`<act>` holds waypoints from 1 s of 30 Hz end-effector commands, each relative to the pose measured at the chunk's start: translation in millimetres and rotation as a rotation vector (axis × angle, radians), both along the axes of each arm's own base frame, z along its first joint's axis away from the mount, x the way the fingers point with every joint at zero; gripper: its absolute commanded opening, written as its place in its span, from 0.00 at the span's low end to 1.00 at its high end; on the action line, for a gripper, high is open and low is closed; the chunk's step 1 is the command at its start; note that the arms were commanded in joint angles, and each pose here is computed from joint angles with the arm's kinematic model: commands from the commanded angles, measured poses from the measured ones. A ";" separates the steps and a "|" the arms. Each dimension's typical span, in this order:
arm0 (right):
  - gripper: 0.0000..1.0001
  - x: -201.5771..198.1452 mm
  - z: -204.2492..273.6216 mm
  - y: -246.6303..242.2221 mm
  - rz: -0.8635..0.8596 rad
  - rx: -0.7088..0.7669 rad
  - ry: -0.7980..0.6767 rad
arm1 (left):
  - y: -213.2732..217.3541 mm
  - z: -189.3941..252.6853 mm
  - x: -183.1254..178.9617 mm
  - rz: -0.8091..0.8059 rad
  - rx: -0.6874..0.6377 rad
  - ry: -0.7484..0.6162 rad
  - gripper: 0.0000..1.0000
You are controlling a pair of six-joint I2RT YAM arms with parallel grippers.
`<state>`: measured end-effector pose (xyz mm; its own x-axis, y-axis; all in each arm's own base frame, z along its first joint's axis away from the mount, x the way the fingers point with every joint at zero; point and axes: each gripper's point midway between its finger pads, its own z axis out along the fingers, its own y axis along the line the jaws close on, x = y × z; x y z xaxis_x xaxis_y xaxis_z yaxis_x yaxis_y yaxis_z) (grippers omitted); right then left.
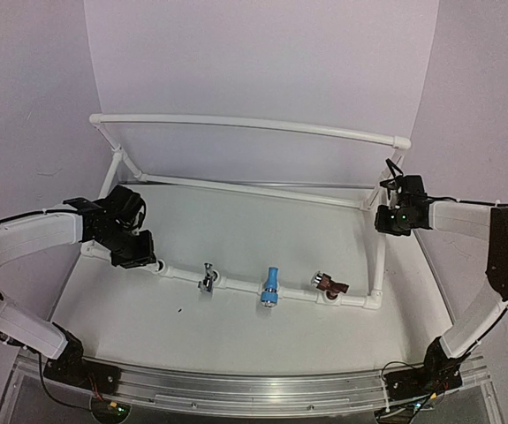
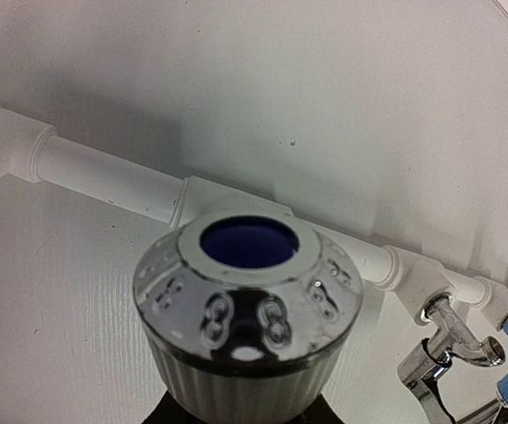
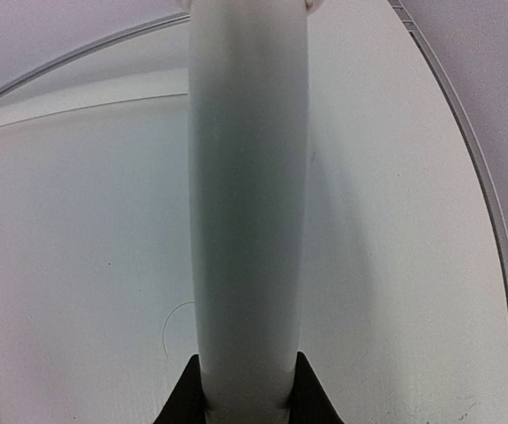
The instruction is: Install the water faucets
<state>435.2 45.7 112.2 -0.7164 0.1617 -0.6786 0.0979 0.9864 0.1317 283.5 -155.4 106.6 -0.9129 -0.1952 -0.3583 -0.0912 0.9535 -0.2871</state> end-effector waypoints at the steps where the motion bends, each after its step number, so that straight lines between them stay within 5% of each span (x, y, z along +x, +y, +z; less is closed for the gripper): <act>1: 0.00 -7.0 -5.8 0.0 0.028 -0.016 0.024 | -1.8 3.4 12.9 0.003 0.001 -0.041 0.00; 21: 0.00 -7.3 -9.0 0.3 0.028 -0.014 0.032 | -3.2 11.9 21.6 -0.022 -0.001 -0.115 0.00; 30: 0.00 -6.8 -9.8 0.2 0.028 -0.015 0.034 | 9.0 -13.7 9.1 0.038 0.045 -0.032 0.00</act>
